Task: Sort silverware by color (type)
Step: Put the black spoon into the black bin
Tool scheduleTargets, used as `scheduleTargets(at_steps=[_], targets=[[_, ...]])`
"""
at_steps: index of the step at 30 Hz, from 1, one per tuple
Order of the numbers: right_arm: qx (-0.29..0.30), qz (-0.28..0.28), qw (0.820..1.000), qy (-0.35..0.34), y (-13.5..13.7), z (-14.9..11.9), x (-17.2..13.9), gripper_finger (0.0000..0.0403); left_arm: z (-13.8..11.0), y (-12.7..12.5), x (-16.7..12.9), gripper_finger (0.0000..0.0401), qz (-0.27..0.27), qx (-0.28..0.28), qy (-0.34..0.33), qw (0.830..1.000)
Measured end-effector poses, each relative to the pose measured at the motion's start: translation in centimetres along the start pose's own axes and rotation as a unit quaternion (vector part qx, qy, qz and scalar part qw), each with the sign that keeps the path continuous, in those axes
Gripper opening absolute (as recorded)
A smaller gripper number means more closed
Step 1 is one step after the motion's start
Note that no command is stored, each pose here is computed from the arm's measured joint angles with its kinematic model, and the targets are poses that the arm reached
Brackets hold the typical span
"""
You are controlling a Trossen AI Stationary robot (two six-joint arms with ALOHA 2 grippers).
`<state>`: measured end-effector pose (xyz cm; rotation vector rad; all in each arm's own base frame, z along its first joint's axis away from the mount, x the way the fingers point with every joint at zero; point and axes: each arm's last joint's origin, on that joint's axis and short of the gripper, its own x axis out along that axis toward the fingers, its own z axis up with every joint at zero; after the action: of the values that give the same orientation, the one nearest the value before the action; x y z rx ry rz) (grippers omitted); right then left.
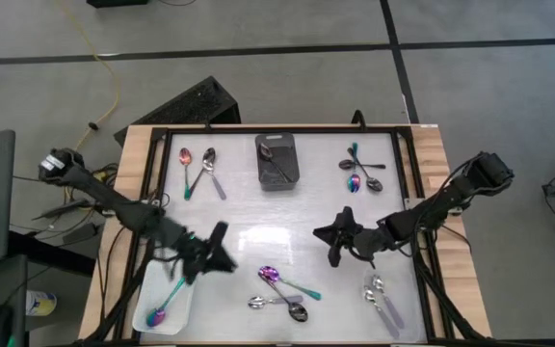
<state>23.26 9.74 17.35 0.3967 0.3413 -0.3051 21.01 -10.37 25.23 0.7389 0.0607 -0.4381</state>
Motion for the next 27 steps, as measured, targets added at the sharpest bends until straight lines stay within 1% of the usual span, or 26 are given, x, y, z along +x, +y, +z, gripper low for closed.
scheduleTargets(at_steps=[4, 7, 9, 10, 12, 14, 16, 19, 22, 24, 26, 27], targets=[[-0.017, 0.036, 0.999, 0.026, 0.4, -0.3, -0.2, 0.0066, -2.6, 2.3, 1.5, 0.0063, 0.069, -0.060, 0.035, 0.995], [-0.027, 0.061, 0.997, 0.047, 0.4, -0.4, -0.1, 0.0066, -4.8, 3.5, 2.4, 0.0063, 0.125, -0.118, 0.083, 0.982], [-0.046, 0.079, 0.994, 0.061, 0.4, -0.4, -0.1, 0.0066, -6.3, 4.0, 2.8, 0.0063, 0.170, -0.157, 0.127, 0.964], [-0.056, 0.088, 0.992, 0.068, 0.5, -0.5, -0.1, 0.0066, -7.1, 4.2, 2.9, 0.0063, 0.196, -0.178, 0.149, 0.953], [-0.077, 0.100, 0.989, 0.076, 0.4, -0.5, 0.0, 0.0066, -8.4, 4.4, 3.1, 0.0063, 0.242, -0.220, 0.186, 0.926], [-0.101, 0.101, 0.987, 0.076, 0.3, -0.4, 0.1, 0.0066, -9.3, 4.5, 3.3, 0.0063, 0.281, -0.266, 0.204, 0.899], [-0.126, 0.098, 0.985, 0.072, 0.1, -0.2, 0.2, 0.0066, -10.0, 4.4, 3.5, 0.0063, 0.318, -0.319, 0.210, 0.868], [-0.162, 0.094, 0.980, 0.063, -0.3, 0.4, 0.0, 0.0066, -10.6, 4.5, 3.3, 0.0063, 0.385, -0.379, 0.224, 0.811], [-0.182, 0.083, 0.978, 0.062, -1.0, 1.2, -0.4, 0.0066, -11.4, 4.9, 2.6, 0.0061, 0.463, -0.411, 0.259, 0.741], [-0.180, 0.079, 0.979, 0.055, -1.3, 2.0, -0.9, 0.0066, -11.9, 5.4, 1.6, 0.0057, 0.500, -0.429, 0.287, 0.695], [-0.186, 0.071, 0.978, 0.057, -1.8, 2.5, -1.4, 0.0066, -12.5, 6.3, 0.7, 0.0052, 0.521, -0.464, 0.302, 0.650], [-0.185, 0.069, 0.979, 0.056, -2.0, 2.8, -1.6, 0.0066, -13.0, 6.6, 0.0, 0.0050, 0.521, -0.481, 0.318, 0.630]])
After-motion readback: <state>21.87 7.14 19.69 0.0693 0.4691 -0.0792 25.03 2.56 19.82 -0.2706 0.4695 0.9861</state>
